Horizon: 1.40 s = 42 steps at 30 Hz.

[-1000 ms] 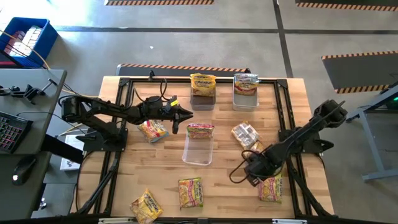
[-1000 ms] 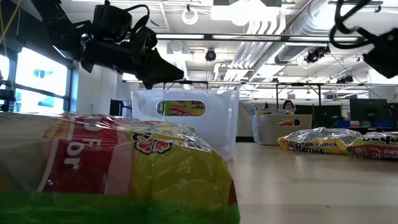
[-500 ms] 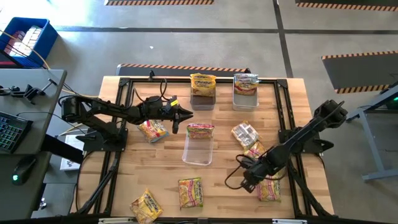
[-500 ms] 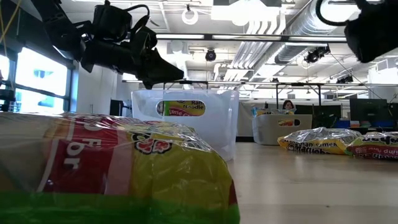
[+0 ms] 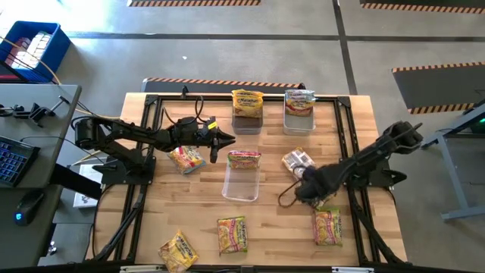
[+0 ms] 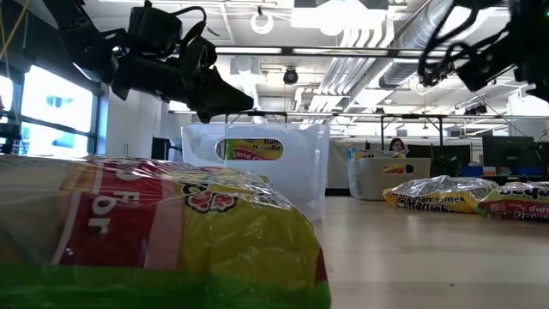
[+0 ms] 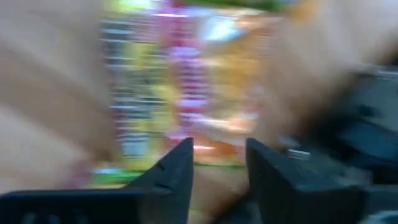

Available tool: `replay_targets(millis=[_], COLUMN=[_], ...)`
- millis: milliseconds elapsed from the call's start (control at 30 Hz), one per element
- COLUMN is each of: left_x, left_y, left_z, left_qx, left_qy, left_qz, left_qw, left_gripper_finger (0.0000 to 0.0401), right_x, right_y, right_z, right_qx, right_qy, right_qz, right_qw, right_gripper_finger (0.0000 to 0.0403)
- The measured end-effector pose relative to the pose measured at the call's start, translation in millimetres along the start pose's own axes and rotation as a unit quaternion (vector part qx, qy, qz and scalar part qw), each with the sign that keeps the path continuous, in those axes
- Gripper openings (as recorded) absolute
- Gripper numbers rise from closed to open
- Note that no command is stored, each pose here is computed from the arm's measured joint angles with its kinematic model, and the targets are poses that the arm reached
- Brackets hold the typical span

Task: Sort Maruchan noodles
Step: Put the green noodle pack into the transparent bin

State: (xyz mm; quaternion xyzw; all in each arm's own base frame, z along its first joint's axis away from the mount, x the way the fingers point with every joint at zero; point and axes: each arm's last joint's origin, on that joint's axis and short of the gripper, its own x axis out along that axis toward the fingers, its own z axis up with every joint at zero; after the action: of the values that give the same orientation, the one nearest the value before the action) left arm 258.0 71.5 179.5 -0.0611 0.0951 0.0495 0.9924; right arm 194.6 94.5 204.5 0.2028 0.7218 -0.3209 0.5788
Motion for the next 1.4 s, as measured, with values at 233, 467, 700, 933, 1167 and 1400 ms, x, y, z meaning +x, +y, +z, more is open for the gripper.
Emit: replay_targets(millis=[233,467,700,933,1167,1400], left_x=[0.0,0.0,0.0,0.0,0.0,0.0], left_y=[0.0,0.1,0.1,0.2,0.1,0.1], left_z=[-0.4,-0.6,-0.6,-0.6,-0.6,-0.7], left_qx=[0.005,0.011,0.012,0.012,0.012,0.012], left_qy=[0.002,0.003,0.003,0.003,0.003,0.003], left_qz=[0.000,0.000,0.000,0.001,0.000,0.000], left_qw=[1.000,1.000,1.000,1.000,1.000,1.000], left_gripper_finger=[0.0058,0.0058,0.0058,0.0058,0.0058,0.0058], right_x=[24.7,50.9,25.2,-14.2,-23.9,3.6], right_y=[-22.4,-15.6,26.5,28.4,21.7,18.5], right_z=[11.3,14.8,30.2,53.0,88.2,121.1], right_qx=[-0.021,-0.036,-0.118,-0.130,-0.197,-0.248], right_qy=[0.117,0.124,0.022,-0.089,-0.200,-0.225], right_qz=[-0.019,0.059,0.258,0.257,0.282,0.305], right_qw=[0.993,0.990,0.959,0.954,0.917,0.892], right_gripper_finger=[0.0153,0.0052,0.0016,0.0095,0.0188,0.0231])
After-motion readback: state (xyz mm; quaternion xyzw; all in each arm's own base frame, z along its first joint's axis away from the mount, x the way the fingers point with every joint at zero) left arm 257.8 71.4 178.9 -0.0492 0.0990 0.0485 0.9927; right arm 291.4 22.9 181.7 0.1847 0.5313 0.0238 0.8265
